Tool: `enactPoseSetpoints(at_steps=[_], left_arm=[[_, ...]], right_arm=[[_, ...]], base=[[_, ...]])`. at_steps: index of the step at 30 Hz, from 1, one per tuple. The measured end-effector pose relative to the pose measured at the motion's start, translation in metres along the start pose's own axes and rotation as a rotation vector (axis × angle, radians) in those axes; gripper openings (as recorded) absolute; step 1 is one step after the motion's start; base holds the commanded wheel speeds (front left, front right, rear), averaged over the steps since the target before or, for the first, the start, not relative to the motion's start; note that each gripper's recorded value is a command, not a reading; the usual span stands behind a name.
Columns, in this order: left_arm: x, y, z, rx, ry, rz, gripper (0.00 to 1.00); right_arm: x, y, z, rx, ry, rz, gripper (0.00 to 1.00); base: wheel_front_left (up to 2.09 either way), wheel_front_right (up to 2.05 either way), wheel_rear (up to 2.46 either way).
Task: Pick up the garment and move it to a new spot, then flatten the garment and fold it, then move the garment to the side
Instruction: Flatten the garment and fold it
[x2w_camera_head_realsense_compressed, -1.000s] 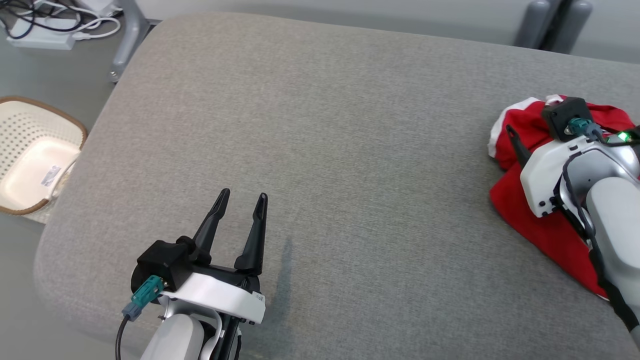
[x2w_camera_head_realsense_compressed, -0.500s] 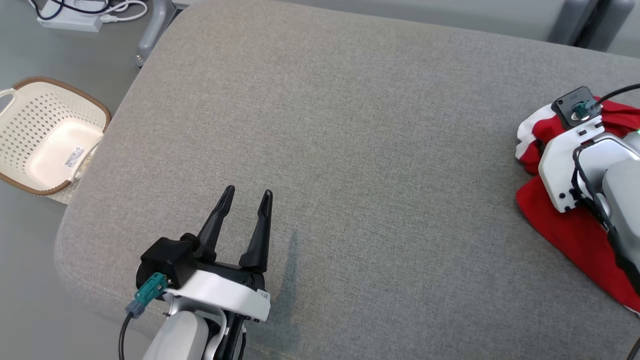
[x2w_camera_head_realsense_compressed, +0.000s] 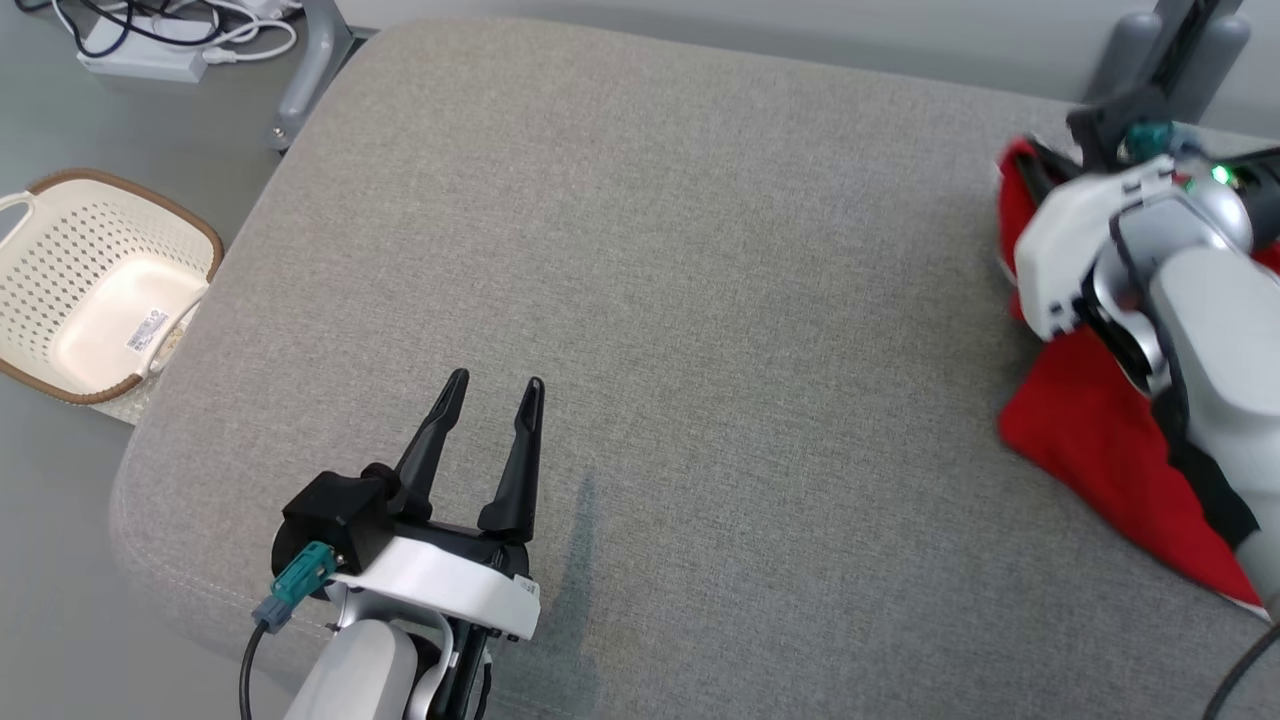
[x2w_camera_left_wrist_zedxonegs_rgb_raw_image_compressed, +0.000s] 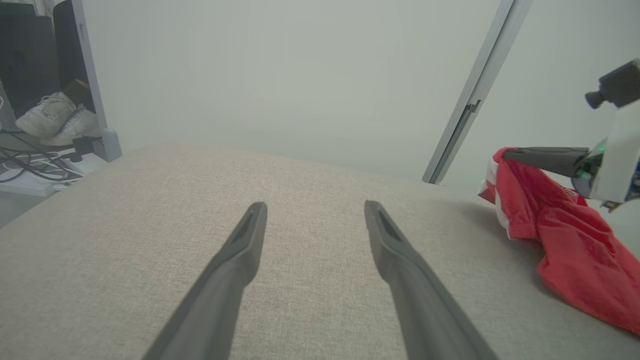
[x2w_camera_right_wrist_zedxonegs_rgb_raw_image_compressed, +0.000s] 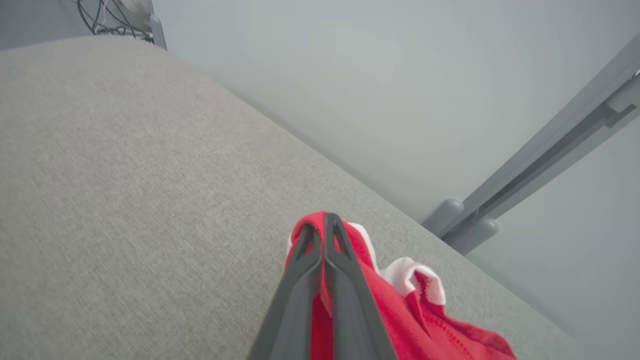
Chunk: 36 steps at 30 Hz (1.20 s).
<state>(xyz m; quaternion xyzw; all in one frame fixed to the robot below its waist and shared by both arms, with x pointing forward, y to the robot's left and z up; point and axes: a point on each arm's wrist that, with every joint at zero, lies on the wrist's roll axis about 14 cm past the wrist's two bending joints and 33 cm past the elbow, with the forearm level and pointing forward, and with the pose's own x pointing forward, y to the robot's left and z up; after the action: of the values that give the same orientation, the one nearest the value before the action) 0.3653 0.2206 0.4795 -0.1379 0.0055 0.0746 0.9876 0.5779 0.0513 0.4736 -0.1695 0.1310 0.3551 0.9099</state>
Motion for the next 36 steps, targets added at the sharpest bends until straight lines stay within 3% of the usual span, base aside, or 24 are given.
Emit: enactPoseSetpoints(at_steps=[7, 13, 14, 15, 19, 25, 36], left_arm=[[-0.008, 0.002, 0.009, -0.004, -0.027, 0.009, 1.00], [-0.013, 0.008, 0.007, 0.000, -0.021, 0.028, 1.00], [-0.013, 0.009, 0.006, 0.001, -0.019, 0.030, 1.00], [-0.013, 0.009, 0.005, 0.001, -0.017, 0.029, 1.00], [-0.014, 0.009, 0.004, 0.004, -0.012, 0.030, 1.00], [-0.012, 0.008, 0.008, 0.009, -0.024, 0.024, 1.00], [0.001, -0.026, 0.017, -0.010, -0.063, -0.087, 1.00]], right_arm=[[-0.011, 0.005, 0.110, 0.094, -0.339, 0.003, 0.00], [-0.004, 0.006, 0.090, 0.104, -0.269, -0.010, 0.00], [-0.002, 0.008, 0.082, 0.127, -0.253, -0.011, 0.22], [0.001, 0.010, 0.073, 0.128, -0.227, -0.009, 1.00], [0.004, 0.001, 0.041, 0.091, -0.141, -0.041, 1.00], [-0.001, 0.011, 0.040, 0.135, -0.195, -0.042, 1.00], [-0.058, -0.033, 0.001, 0.195, -0.226, -0.194, 1.00]], base=[[0.00, 0.00, 0.00], [0.00, 0.00, 0.00], [0.00, 0.00, 0.00], [0.00, 0.00, 0.00], [0.00, 0.00, 0.00], [0.00, 0.00, 0.00], [0.00, 0.00, 0.00]])
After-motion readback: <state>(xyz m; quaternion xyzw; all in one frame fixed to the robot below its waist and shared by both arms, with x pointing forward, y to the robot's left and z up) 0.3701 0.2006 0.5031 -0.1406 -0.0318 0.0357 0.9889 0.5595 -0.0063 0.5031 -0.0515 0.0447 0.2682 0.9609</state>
